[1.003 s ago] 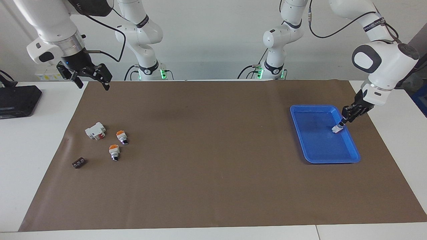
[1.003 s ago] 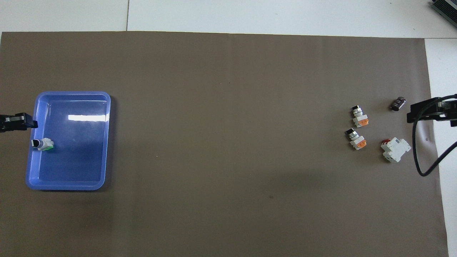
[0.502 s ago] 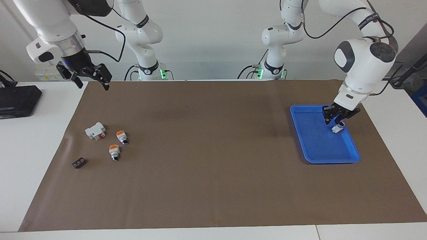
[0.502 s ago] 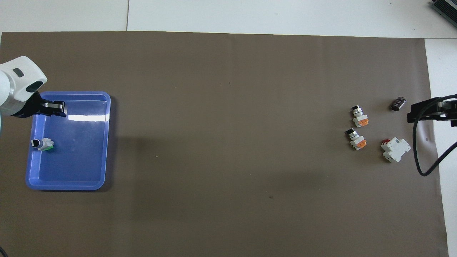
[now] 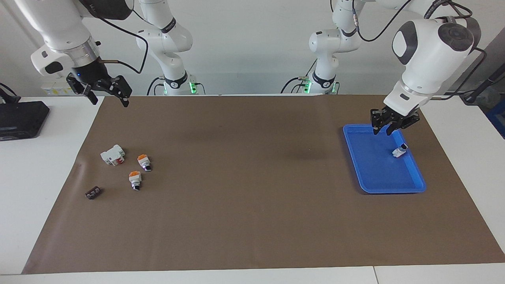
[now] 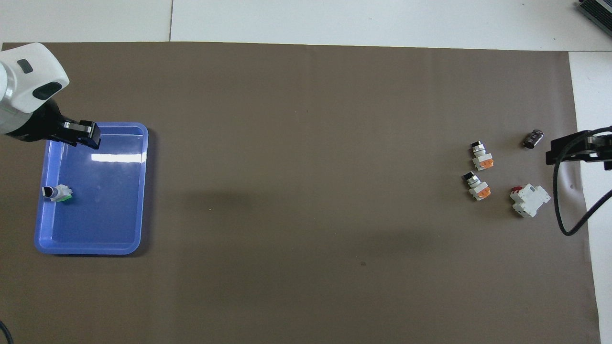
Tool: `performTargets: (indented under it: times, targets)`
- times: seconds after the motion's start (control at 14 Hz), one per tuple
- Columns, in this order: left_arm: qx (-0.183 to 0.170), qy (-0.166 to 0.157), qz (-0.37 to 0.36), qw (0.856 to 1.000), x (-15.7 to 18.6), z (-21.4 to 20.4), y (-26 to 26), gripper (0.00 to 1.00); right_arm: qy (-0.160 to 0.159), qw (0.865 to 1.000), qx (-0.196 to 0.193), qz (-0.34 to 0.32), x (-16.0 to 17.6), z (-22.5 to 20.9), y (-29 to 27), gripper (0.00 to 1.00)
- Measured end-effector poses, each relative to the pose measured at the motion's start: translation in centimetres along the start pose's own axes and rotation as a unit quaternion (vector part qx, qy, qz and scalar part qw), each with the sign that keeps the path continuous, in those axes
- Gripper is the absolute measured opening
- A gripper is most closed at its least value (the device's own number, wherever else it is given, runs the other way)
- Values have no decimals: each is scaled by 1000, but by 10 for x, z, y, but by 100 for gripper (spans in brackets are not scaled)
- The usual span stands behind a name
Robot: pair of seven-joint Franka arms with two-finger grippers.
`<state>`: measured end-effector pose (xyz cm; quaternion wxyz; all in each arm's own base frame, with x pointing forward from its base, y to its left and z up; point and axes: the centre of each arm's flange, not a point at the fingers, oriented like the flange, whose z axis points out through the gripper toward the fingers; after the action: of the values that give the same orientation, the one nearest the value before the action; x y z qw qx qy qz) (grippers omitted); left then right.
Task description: Turn and place switch with both arms
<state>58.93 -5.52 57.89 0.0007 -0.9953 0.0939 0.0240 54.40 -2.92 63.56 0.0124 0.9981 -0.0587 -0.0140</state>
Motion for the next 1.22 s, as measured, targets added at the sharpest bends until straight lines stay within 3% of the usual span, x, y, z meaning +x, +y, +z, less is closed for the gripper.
performTargets:
  times: [0.36,0.43,0.72,0.79,1.22]
  targets:
    - [-8,-32,0,999,-18,-37,2,44,-1,1000,0,2,0,1,2,100]
    - [-9,-30,0,1000,-20,-43,3,50,-1,1000,0,2,0,1,2,100]
    - [-18,-3,4,1000,-34,-71,4,95,-3,1000,0,3,-1,2,3,100]
    - [-18,4,4,1000,-36,-75,4,100,-3,1000,0,3,-1,3,3,100]
    - [-18,21,3,1000,-32,-76,3,100,-7,1000,0,11,-2,6,4,100]
